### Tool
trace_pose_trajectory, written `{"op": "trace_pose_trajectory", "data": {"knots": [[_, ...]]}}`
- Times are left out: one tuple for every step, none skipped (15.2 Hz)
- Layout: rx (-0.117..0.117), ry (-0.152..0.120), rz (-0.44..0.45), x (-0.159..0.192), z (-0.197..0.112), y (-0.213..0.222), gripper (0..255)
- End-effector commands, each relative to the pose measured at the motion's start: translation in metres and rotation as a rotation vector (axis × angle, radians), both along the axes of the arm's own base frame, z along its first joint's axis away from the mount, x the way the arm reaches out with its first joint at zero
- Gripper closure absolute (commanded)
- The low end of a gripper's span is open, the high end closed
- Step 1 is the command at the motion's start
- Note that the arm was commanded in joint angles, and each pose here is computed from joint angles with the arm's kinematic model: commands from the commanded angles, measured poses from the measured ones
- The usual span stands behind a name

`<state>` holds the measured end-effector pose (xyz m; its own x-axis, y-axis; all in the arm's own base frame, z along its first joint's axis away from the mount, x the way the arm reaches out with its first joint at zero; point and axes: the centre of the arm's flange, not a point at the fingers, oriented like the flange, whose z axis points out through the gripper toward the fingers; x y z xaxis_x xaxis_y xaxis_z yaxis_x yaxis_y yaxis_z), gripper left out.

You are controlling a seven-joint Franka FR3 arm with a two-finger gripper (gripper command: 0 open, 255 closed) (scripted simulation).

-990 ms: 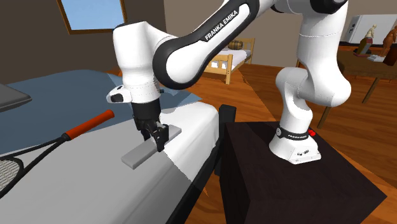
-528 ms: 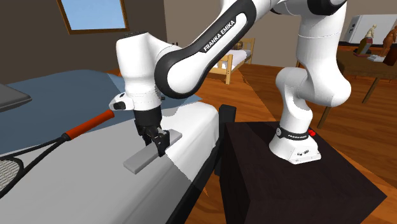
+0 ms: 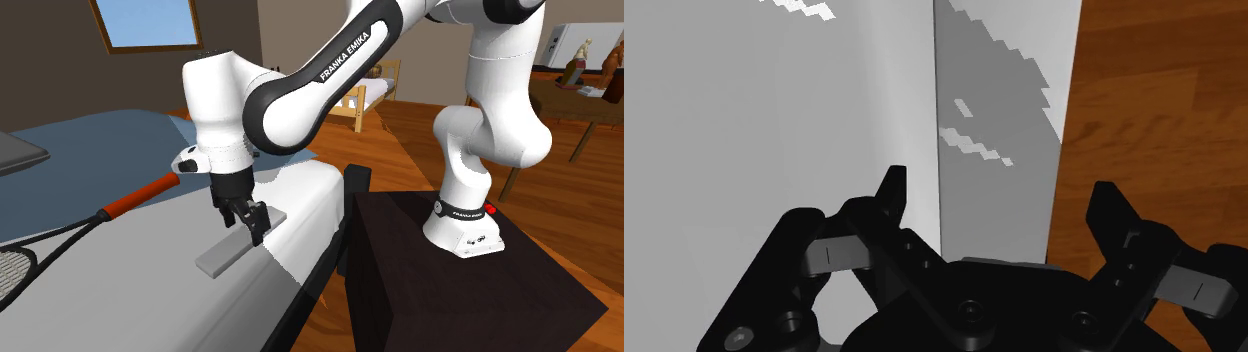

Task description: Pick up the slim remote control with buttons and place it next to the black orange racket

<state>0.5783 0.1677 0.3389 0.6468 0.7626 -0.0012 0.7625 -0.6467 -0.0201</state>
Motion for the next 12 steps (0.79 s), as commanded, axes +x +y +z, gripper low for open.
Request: {"op": "trace_pose_trajectory", "data": {"knots": [[0.0,0.0,0.0,0.0,0.0,0.0,0],[0.0,0.0,0.0,0.0,0.013,0.0,0],[0.0,0.0,0.0,0.0,0.026,0.0,0],[0.0,0.0,0.0,0.001,0.04,0.0,0],[0.0,0.0,0.0,0.001,0.05,-0.001,0],[0.0,0.0,0.0,0.001,0.05,-0.001,0],[0.0,0.0,0.0,0.001,0.05,-0.001,0],[0.0,0.0,0.0,0.001,0.05,-0.001,0],[0.0,0.0,0.0,0.001,0.05,-0.001,0],[0.0,0.0,0.0,0.001,0.05,-0.001,0],[0.0,0.0,0.0,0.001,0.05,-0.001,0],[0.0,0.0,0.0,0.001,0.05,-0.001,0]]}}
